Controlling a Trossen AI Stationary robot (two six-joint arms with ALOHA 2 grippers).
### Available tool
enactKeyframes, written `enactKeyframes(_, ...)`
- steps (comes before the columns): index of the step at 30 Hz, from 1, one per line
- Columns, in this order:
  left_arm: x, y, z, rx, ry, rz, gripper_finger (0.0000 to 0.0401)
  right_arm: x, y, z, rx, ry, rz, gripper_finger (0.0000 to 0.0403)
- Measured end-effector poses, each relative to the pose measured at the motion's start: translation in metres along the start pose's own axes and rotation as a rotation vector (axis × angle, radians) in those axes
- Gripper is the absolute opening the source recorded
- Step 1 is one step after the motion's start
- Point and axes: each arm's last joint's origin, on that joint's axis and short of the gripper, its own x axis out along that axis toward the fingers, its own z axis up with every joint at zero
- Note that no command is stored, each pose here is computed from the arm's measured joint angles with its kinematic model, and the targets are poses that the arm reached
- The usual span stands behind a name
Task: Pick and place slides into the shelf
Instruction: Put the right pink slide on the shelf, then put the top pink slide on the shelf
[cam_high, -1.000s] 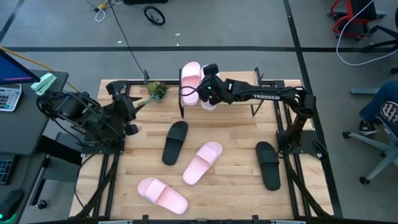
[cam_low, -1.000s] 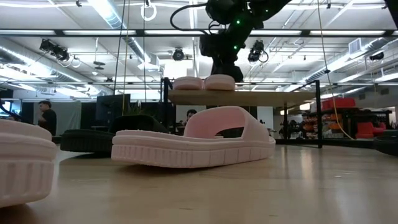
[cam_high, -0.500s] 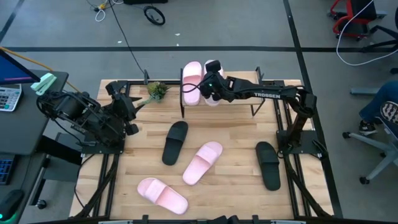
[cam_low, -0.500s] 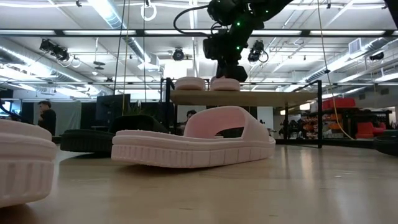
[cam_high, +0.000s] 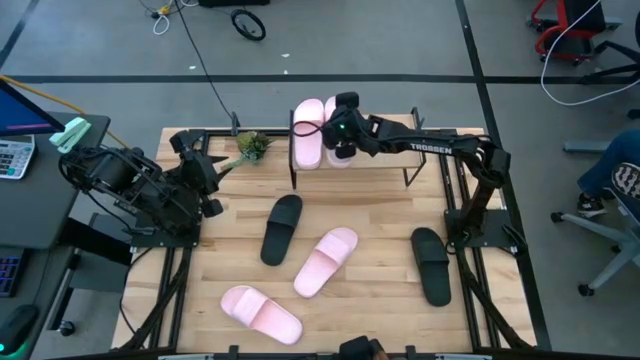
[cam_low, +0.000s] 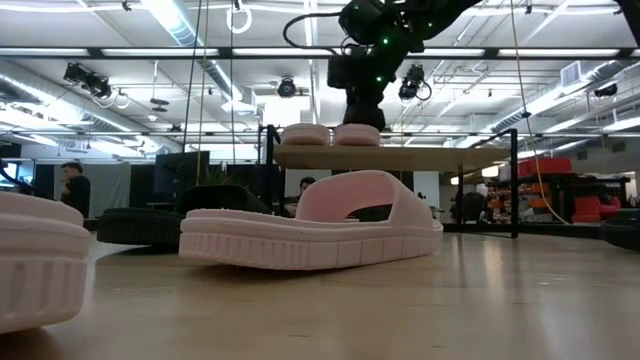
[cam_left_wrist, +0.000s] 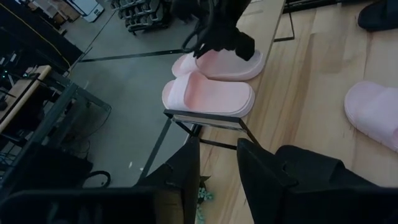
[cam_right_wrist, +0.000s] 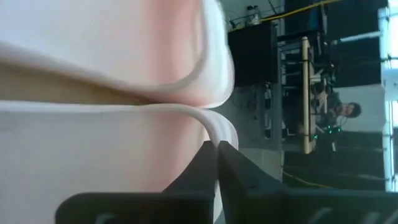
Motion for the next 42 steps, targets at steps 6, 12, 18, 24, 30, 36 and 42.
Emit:
enactKeyframes(6, 0.0, 0.0, 0.0, 0.001, 0.0, 0.0, 0.0118, 0.0, -0.001, 0.002, 0.028, -0.013, -0.012, 0.004)
enactKeyframes(12, 0.0, 0.0, 0.0, 0.001, 0.0, 0.0, 0.012, 0.0, -0.001, 0.002, 0.063, -0.013, -0.013, 0.0062)
enactKeyframes(18, 0.0, 0.0, 0.0, -0.035, 0.001, 0.0, 0.0113, -0.004, 0.002, 0.006, 0.059, -0.011, -0.017, 0.0068)
enactKeyframes(24, 0.0, 0.001, -0.002, -0.039, 0.012, 0.004, 0.0116, -0.011, 0.01, 0.011, 0.096, 0.007, -0.027, 0.0069)
enactKeyframes(30, 0.0, 0.001, -0.002, -0.068, 0.012, 0.005, 0.0116, -0.025, 0.03, 0.019, 0.096, 0.045, 0.031, 0.0068)
enactKeyframes(36, 0.0, 0.001, -0.002, -0.169, 0.012, 0.004, 0.011, -0.066, 0.062, 0.034, 0.007, 0.145, -0.056, 0.0064)
enactKeyframes(42, 0.0, 0.0, -0.002, -0.184, 0.018, -0.01, 0.0116, -0.135, 0.1, 0.059, 0.078, -0.013, -0.009, 0.0064)
